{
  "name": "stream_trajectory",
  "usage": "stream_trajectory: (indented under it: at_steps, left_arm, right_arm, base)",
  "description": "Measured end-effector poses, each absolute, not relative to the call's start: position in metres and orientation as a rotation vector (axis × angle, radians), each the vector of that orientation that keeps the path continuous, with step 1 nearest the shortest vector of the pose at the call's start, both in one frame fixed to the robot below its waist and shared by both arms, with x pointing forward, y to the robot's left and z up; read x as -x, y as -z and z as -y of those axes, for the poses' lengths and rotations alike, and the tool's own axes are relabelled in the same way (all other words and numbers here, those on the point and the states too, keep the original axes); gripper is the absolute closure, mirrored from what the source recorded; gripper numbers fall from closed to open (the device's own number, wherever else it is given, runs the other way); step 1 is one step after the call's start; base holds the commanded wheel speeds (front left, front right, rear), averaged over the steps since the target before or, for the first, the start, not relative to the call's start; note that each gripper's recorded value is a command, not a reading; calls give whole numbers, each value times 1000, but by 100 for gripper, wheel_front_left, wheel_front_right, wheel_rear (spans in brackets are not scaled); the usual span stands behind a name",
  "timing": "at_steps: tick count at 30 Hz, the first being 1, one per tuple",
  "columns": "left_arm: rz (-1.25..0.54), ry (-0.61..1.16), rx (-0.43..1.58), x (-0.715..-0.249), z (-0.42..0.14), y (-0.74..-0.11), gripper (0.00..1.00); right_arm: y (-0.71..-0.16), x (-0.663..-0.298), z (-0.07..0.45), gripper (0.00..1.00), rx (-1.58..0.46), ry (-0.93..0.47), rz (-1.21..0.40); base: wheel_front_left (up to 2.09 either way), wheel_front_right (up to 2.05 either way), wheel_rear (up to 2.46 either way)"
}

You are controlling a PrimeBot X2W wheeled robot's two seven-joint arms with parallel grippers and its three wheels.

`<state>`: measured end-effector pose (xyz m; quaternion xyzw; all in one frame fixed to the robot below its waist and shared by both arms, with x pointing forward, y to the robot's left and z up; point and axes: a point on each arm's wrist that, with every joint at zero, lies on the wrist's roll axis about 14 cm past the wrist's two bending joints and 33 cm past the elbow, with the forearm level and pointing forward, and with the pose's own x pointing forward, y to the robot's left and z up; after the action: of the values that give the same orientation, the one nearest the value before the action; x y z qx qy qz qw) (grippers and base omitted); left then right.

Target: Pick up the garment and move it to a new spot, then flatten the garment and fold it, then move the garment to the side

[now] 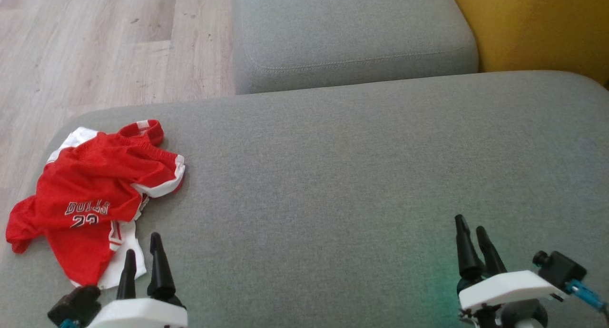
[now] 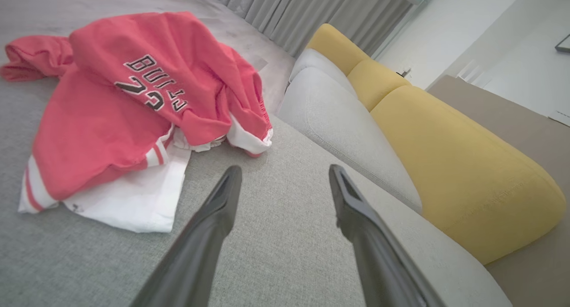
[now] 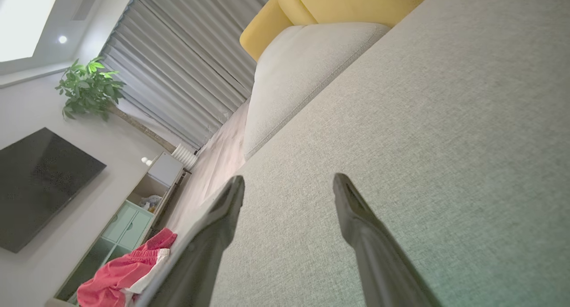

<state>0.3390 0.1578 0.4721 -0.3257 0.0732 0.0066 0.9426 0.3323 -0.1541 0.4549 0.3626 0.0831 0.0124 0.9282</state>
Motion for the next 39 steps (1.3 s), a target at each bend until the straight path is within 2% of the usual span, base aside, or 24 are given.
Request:
stream_trajectory:
  at_steps: [21, 39]
  left_arm:
    - [-65, 34, 388, -332, -146, -490, 0]
    - [2, 62, 154, -321, -142, -496, 0]
  right_arm:
    - [-460, -325, 129, 0, -479, -138, -145]
    - [-463, -318, 130, 0, -258, -165, -97]
  base:
    - [0, 0, 0]
    - [0, 0, 0]
